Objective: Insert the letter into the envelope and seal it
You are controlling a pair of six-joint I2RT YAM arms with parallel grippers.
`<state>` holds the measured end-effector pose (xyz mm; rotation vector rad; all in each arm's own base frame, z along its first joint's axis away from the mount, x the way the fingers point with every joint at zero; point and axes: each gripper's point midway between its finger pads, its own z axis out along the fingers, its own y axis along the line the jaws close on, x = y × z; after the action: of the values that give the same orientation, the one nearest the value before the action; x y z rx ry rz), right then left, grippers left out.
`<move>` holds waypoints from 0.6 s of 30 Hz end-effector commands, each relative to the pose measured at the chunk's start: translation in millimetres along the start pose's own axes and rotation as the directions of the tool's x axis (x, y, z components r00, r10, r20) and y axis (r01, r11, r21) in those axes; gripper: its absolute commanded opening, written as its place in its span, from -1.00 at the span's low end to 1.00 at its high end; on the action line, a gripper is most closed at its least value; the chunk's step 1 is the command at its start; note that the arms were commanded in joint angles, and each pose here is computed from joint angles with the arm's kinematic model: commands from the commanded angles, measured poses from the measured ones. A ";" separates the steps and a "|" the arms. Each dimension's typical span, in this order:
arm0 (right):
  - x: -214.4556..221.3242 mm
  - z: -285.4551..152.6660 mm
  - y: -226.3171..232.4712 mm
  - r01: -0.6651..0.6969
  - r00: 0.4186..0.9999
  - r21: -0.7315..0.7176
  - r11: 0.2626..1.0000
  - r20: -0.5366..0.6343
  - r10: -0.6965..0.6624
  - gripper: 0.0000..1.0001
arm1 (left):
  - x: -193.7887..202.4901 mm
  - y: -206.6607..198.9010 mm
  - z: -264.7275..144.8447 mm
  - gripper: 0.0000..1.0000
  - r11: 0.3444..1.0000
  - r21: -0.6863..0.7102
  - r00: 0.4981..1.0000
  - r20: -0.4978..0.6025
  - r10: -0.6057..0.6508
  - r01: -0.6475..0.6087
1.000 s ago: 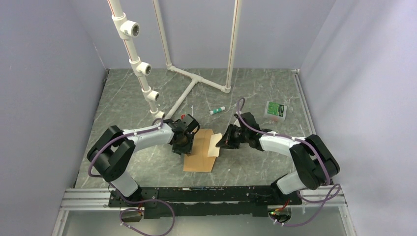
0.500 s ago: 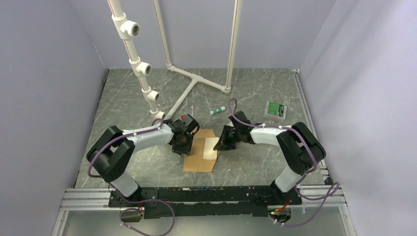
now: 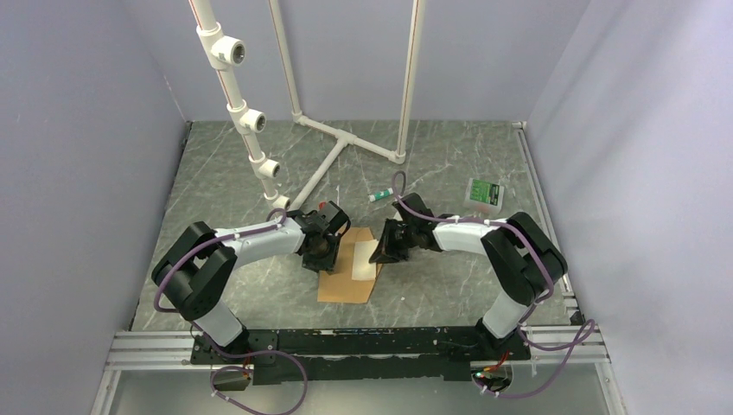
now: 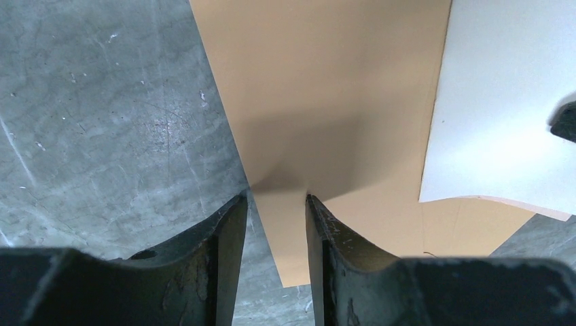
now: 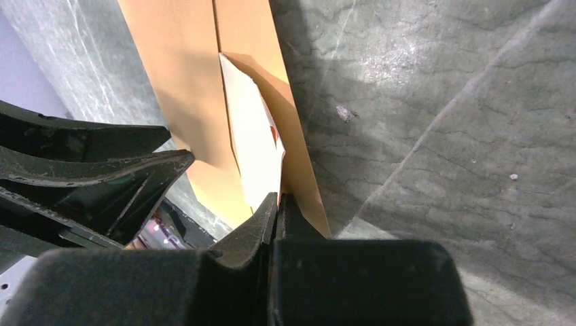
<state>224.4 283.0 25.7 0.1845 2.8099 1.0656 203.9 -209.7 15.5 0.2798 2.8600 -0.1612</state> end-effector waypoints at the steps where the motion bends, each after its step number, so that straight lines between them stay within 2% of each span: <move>1: -16.2 -10.1 7.0 0.059 0.994 0.023 0.998 0.093 -0.061 -1.00 | 16.2 -1.4 9.6 -0.16 1.000 0.016 0.998 -0.056 -0.003 0.003; 9: -28.4 -26.2 16.8 0.123 0.967 0.025 0.992 0.223 -0.125 -1.00 | 15.6 -0.6 9.7 -0.17 1.000 0.007 0.998 -0.062 -0.007 0.007; 15: -20.9 -14.4 22.3 0.160 0.968 0.017 0.987 0.193 -0.161 -1.00 | 13.3 -6.7 8.1 -0.15 0.999 0.033 0.998 -0.060 -0.009 0.011; 18: -16.8 -6.4 20.4 0.146 0.974 0.020 0.989 0.174 -0.147 -1.00 | 15.1 -4.9 9.9 -0.23 1.000 0.023 0.998 -0.069 -0.011 0.012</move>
<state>236.4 283.1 48.7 0.0881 2.6485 0.9559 203.4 -210.1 15.5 0.2803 2.8627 -0.1651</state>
